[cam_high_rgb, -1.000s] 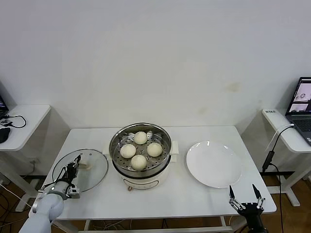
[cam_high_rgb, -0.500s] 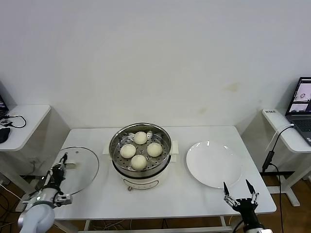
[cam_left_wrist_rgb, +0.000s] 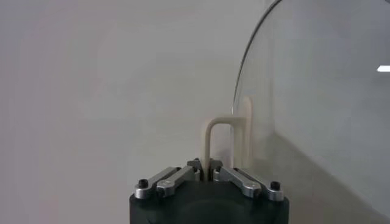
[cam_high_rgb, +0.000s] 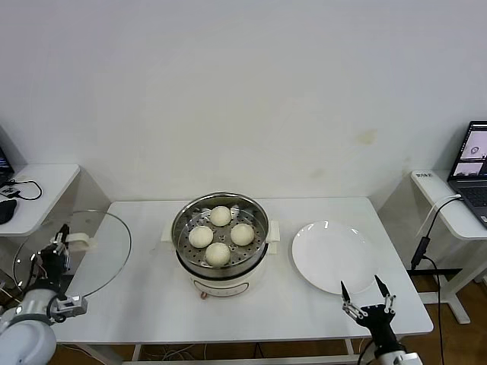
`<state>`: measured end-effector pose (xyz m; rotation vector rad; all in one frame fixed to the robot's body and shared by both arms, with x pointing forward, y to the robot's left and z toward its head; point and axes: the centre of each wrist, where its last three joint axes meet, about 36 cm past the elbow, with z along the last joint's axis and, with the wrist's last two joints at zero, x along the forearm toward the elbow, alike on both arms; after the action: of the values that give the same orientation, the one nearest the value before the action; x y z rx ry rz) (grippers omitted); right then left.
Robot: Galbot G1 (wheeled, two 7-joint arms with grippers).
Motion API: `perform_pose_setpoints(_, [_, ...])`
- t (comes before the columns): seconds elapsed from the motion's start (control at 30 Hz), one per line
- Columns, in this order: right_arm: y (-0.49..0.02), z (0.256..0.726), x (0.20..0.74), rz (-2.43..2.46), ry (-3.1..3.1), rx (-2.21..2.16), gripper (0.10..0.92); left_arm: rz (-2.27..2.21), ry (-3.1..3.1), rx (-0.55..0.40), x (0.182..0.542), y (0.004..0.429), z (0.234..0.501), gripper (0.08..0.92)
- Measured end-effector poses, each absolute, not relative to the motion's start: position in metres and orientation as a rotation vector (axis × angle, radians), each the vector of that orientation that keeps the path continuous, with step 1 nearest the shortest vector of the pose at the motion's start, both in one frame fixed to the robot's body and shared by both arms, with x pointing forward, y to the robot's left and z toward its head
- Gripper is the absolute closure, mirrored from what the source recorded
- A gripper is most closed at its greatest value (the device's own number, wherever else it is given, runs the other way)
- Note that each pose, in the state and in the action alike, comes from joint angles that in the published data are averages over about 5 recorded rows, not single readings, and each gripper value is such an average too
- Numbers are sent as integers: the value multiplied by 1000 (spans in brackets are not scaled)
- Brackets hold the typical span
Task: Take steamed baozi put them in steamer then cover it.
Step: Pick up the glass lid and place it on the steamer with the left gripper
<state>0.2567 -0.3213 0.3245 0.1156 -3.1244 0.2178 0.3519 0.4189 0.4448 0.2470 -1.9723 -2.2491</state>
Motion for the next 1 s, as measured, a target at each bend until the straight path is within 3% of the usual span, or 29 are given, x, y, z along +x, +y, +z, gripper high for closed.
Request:
perform_pose_setpoints(0.33, [-314, 322, 257, 237, -3115, 115, 200, -2261, -2101, 172, 367, 354, 479, 851])
perform_pose_setpoints(0.7, [-297, 313, 260, 272, -3095, 123, 199, -2267, -2199, 29, 401, 269, 478, 851])
perform_pose_setpoints(1.0, [-287, 300, 261, 328, -3067, 160, 199, -2262, -2226, -18, 424, 203, 475, 851])
